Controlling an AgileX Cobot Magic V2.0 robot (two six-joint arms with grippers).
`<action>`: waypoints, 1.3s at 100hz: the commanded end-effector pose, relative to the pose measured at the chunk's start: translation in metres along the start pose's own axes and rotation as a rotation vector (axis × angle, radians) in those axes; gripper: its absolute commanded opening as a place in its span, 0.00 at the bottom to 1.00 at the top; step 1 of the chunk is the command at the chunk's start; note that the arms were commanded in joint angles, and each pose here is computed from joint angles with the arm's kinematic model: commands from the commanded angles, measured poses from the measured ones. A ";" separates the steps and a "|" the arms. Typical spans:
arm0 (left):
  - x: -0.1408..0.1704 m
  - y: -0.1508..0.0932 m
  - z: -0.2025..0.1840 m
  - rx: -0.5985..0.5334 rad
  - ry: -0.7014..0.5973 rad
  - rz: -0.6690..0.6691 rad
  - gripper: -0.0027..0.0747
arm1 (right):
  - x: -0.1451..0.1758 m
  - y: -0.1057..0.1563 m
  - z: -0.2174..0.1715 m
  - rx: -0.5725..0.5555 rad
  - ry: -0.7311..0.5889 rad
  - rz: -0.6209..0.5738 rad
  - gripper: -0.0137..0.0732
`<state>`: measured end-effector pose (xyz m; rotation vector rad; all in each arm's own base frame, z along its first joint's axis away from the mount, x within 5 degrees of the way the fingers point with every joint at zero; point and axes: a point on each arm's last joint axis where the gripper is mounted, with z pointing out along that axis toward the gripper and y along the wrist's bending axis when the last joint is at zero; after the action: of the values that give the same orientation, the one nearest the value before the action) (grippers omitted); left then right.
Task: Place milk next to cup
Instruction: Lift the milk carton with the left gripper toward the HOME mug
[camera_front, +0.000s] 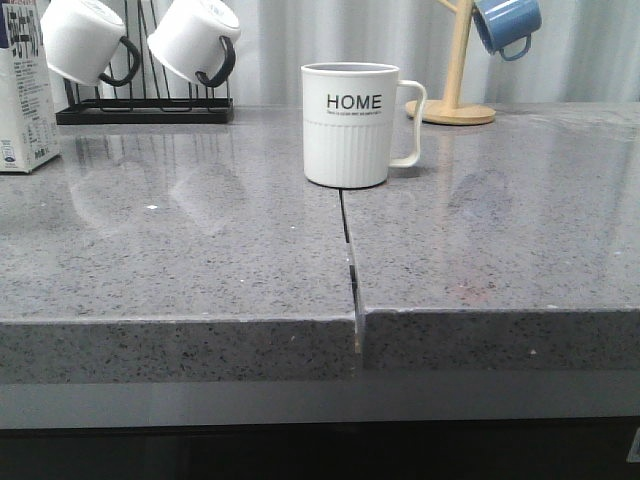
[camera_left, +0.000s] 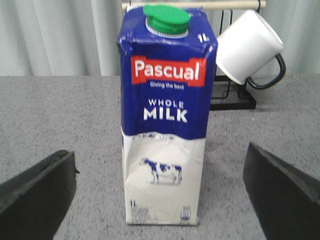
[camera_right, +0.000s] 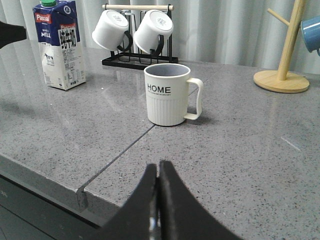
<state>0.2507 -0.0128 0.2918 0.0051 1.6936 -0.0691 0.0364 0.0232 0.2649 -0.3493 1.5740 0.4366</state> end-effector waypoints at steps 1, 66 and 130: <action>-0.024 0.001 0.006 -0.004 -0.137 -0.024 0.86 | -0.016 -0.001 -0.002 0.013 -0.101 -0.015 0.08; -0.025 0.000 0.075 0.005 -0.095 -0.029 0.86 | -0.016 -0.001 -0.002 0.013 -0.101 -0.015 0.08; -0.016 -0.001 0.111 0.015 -0.243 -0.029 0.42 | -0.016 -0.001 -0.002 0.013 -0.101 -0.015 0.08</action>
<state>0.3646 -0.0191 0.2600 -0.0085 1.6294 -0.0884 0.0365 0.0232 0.2651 -0.3486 1.5720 0.4367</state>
